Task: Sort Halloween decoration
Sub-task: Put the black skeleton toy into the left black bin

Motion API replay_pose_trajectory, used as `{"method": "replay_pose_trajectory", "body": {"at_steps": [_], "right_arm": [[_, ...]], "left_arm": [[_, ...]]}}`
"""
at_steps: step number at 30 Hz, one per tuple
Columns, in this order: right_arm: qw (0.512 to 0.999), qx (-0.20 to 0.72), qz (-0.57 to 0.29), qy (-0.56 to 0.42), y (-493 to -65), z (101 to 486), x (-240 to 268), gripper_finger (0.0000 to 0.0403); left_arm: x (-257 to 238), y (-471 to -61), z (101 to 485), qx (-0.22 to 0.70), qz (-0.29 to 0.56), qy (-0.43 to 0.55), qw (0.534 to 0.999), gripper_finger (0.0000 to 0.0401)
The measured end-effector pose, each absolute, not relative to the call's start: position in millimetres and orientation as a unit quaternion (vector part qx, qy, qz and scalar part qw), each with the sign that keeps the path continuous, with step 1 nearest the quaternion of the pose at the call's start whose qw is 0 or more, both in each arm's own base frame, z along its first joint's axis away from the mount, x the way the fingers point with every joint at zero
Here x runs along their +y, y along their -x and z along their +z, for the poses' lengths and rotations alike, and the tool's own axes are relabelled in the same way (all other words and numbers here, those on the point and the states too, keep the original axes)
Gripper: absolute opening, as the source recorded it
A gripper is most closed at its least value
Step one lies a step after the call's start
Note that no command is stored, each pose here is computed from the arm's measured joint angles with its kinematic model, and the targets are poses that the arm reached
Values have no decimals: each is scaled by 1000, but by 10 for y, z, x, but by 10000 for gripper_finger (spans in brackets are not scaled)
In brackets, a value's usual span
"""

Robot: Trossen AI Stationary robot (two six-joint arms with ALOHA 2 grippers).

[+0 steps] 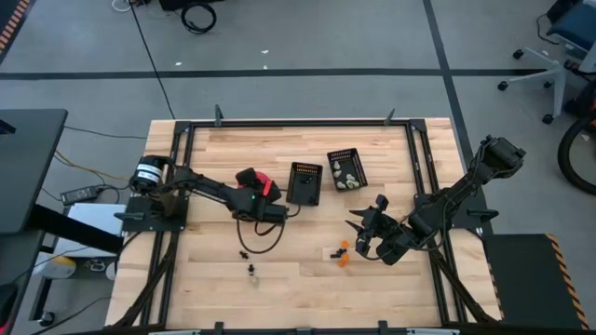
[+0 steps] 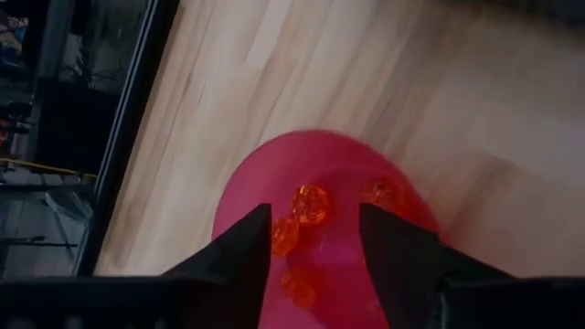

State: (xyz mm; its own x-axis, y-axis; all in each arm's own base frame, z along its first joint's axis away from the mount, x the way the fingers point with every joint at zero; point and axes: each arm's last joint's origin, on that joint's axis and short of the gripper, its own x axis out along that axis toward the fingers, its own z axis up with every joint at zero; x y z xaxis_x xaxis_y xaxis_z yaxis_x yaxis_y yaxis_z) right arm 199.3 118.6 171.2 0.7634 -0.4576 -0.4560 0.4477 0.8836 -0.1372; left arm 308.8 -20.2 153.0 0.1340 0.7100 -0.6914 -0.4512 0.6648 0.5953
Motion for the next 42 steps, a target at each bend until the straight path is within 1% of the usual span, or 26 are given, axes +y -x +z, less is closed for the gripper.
{"method": "replay_pose_trajectory", "body": {"at_steps": [5,13,16,19,23,27,32,35,37,42], "right_arm": [[939,245,-241,10,-1992,1712,1187,153],[939,245,-241,10,-1993,1712,1186,153],[939,245,-241,10,-1993,1713,1187,153],[939,245,-241,10,-1993,1712,1187,153],[939,244,-241,9,-1995,1714,1188,153],[940,243,-240,8,-1996,1717,1191,153],[937,252,-241,22,-1982,1705,1181,153],[932,269,-242,25,-1953,1678,1163,153],[926,290,-240,19,-1924,1649,1148,153],[914,316,-255,5,-1880,1608,1096,153]], "left_arm": [[-219,-3150,1546,489,408,-109,763,179],[-415,-3279,1635,388,432,-182,794,161],[-519,-3372,1684,355,415,-194,815,158],[-628,-3496,1757,324,370,-195,848,158],[-705,-3701,1814,280,258,-154,912,158],[-776,-3881,1728,232,157,-138,950,158],[-930,-4004,1539,189,48,-128,972,158],[-1015,-4050,1425,169,34,-90,981,158],[-1076,-4111,1365,174,27,-74,982,157],[-1345,-4305,1275,187,-1,-83,979,157]]}}
